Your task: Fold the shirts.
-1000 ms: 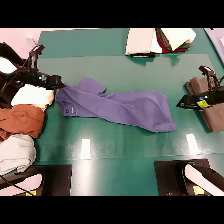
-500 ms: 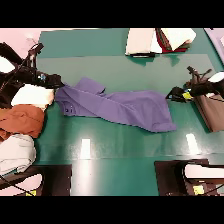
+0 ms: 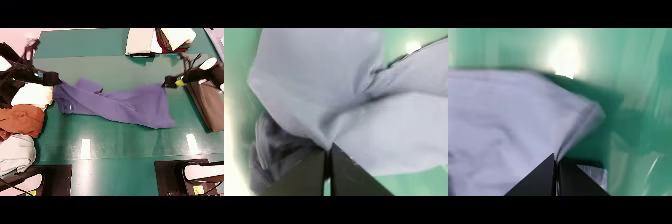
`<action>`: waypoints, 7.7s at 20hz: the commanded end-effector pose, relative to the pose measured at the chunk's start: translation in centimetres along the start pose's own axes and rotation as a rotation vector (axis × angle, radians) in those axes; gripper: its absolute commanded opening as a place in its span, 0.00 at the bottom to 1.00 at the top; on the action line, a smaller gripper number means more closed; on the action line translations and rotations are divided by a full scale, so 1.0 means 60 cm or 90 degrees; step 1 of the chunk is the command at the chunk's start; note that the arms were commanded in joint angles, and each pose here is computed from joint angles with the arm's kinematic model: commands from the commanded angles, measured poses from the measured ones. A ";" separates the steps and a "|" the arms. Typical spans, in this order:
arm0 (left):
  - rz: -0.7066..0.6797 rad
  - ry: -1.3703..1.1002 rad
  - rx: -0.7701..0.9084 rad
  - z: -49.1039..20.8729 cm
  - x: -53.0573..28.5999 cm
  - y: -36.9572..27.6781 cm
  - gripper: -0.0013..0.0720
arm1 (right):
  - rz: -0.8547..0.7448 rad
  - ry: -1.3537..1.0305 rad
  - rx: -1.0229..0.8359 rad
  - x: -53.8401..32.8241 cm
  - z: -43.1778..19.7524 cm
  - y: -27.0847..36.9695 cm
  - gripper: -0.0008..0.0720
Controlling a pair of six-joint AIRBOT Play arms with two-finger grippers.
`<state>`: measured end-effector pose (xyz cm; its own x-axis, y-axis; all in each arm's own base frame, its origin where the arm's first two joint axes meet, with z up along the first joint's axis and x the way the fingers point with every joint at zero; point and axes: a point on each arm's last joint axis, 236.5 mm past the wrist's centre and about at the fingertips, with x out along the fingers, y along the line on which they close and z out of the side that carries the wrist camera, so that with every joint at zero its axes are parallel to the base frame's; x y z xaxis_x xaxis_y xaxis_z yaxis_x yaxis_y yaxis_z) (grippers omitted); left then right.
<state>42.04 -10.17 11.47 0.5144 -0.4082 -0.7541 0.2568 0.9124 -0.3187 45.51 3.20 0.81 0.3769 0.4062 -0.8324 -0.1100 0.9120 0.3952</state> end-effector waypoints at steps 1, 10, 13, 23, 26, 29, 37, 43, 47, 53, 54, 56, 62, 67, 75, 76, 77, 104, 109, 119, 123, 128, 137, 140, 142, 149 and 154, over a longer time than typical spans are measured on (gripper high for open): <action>0.055 -0.119 0.069 0.083 -0.113 -0.015 0.05 | -0.017 -0.156 -0.094 -0.153 0.102 0.073 0.03; 0.086 -0.682 0.258 0.161 -0.722 -0.262 0.05 | -0.140 -0.596 -0.302 -0.696 0.094 0.316 0.03; 0.093 -0.761 0.282 0.138 -0.808 -0.296 0.05 | -0.214 -0.653 -0.283 -0.776 0.059 0.311 0.03; 0.095 -0.320 0.134 0.201 -0.375 -0.104 0.05 | -0.193 -0.422 -0.195 -0.569 0.149 0.193 0.03; 0.045 -0.138 0.064 0.161 -0.146 -0.034 0.05 | -0.167 -0.259 -0.145 -0.374 0.160 0.111 0.03; 0.046 -0.008 0.012 0.106 0.038 0.048 0.05 | -0.151 -0.158 -0.103 -0.196 0.163 0.036 0.03; 0.064 0.018 -0.027 0.096 0.116 0.116 0.05 | 0.003 -0.156 -0.037 -0.107 0.225 0.062 0.52; 0.075 0.102 -0.087 0.033 0.019 0.162 0.90 | -0.009 -0.033 0.035 -0.153 0.078 -0.007 0.52; 0.078 0.178 -0.125 -0.082 0.019 0.160 0.89 | -0.050 0.081 0.163 -0.142 -0.122 -0.098 0.53; 0.087 0.215 -0.182 -0.277 0.005 0.123 0.89 | -0.025 0.234 0.321 -0.086 -0.378 -0.132 0.79; 0.088 0.219 -0.185 -0.296 0.000 0.117 0.89 | -0.022 0.243 0.326 -0.075 -0.395 -0.130 0.79; 0.093 0.214 -0.196 -0.317 -0.010 0.110 0.89 | -0.025 0.246 0.319 -0.058 -0.406 -0.126 0.79; 0.097 0.203 -0.206 -0.315 -0.016 0.108 0.89 | -0.004 0.211 0.268 -0.009 -0.351 -0.091 0.72; 0.111 0.212 -0.205 -0.321 -0.019 0.115 0.89 | -0.014 0.234 0.178 0.022 -0.329 -0.061 0.12; 0.091 0.304 -0.297 -0.450 0.023 0.100 0.90 | -0.050 0.201 0.080 -0.008 -0.278 -0.043 0.04; 0.074 0.294 -0.320 -0.456 0.036 0.090 0.90 | -0.051 0.197 0.077 -0.011 -0.273 -0.043 0.04; 0.056 0.282 -0.337 -0.458 0.046 0.081 0.90 | -0.051 0.193 0.075 -0.012 -0.267 -0.042 0.04; -0.017 -0.761 0.244 0.113 -0.826 -0.356 0.05 | -0.259 -0.708 -0.271 -0.828 0.025 0.301 0.03; -0.011 -0.805 0.263 0.097 -0.874 -0.380 0.05 | -0.298 -0.708 -0.251 -0.870 0.007 0.302 0.03; -0.024 -0.260 -0.001 0.135 -0.310 -0.076 0.05 | -0.130 -0.287 -0.129 -0.427 0.097 0.126 0.03; -0.042 -0.057 -0.090 0.075 -0.068 0.026 0.05 | -0.101 -0.122 -0.055 -0.244 0.072 0.035 0.03; -0.029 -0.022 -0.105 0.071 0.151 0.083 0.05 | -0.097 -0.057 0.017 -0.089 0.090 -0.060 0.03; -0.015 0.092 -0.092 0.018 0.189 0.106 0.05 | -0.148 0.014 -0.006 -0.063 0.100 -0.115 0.03; -0.020 0.165 -0.104 -0.049 0.203 0.107 0.05 | -0.179 0.080 0.002 -0.044 0.033 -0.143 0.03; -0.018 0.190 -0.121 -0.086 0.218 0.114 0.05 | -0.177 0.094 0.012 -0.029 0.003 -0.147 0.03; -0.014 0.219 -0.189 -0.120 0.225 0.114 0.64 | -0.134 0.116 0.030 -0.004 -0.024 -0.118 0.49; 0.022 0.241 -0.145 -0.127 0.137 0.111 0.64 | -0.134 0.147 0.050 -0.087 -0.099 -0.122 0.49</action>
<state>43.76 -8.39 -2.79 0.1946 -0.4201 -0.8864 0.0266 0.9056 -0.4234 42.44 -4.43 -0.60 0.2052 0.2082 -0.9563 0.0033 0.9770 0.2134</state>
